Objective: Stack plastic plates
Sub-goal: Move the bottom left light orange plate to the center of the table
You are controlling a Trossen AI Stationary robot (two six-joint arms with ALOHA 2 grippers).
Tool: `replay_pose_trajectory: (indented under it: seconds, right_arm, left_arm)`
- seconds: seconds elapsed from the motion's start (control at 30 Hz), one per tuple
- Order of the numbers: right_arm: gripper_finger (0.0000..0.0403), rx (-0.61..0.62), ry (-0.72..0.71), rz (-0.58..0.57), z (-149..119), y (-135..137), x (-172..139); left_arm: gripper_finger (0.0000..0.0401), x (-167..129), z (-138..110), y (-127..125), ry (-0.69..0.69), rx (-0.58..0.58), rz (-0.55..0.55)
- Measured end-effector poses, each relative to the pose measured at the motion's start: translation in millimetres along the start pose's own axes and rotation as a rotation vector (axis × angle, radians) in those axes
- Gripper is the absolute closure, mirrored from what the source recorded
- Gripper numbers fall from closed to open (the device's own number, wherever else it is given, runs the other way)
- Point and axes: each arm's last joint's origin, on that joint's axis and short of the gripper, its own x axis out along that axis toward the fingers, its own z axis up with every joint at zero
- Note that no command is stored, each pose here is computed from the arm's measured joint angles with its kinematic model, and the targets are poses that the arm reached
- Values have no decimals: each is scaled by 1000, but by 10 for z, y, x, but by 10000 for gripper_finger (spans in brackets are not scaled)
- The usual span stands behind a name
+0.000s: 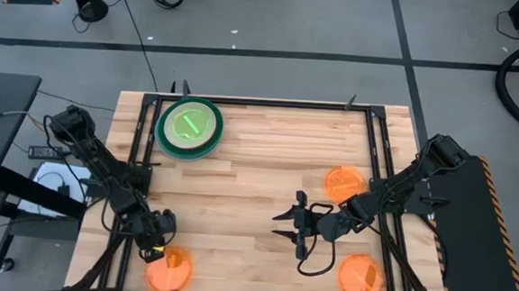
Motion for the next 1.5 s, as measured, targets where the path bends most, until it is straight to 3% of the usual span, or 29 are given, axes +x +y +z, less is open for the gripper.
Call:
replay_pose_trajectory:
  seconds: [0.23, 0.37, 0.5, 0.77, 1.03, 1.27, 1.5]
  right_arm:
    - [229, -31, -3, 9, -7, 47, -35]
    - [229, -31, -5, 26, 22, 74, -114]
    - [232, 28, 67, 27, 19, 59, -278]
    - [235, 169, 333, -172, -216, -121, -544]
    - [235, 187, 478, -398, -507, -227, -478]
    - [235, 141, 562, -462, -691, -254, -327]
    - [232, 163, 543, -580, -732, -371, -256]
  left_arm:
    - [397, -89, 183, -46, -41, -27, -85]
    - [398, -255, 492, -164, -119, 22, -141]
    - [399, -472, 892, -186, -203, 53, -113]
    - [394, -931, 1711, 238, -502, -69, -31]
    - [396, -821, 2281, 721, -611, -276, 27]
    - [396, -478, 2416, 785, -561, -461, 77]
    - [376, -520, 2446, 865, -613, -578, 97]
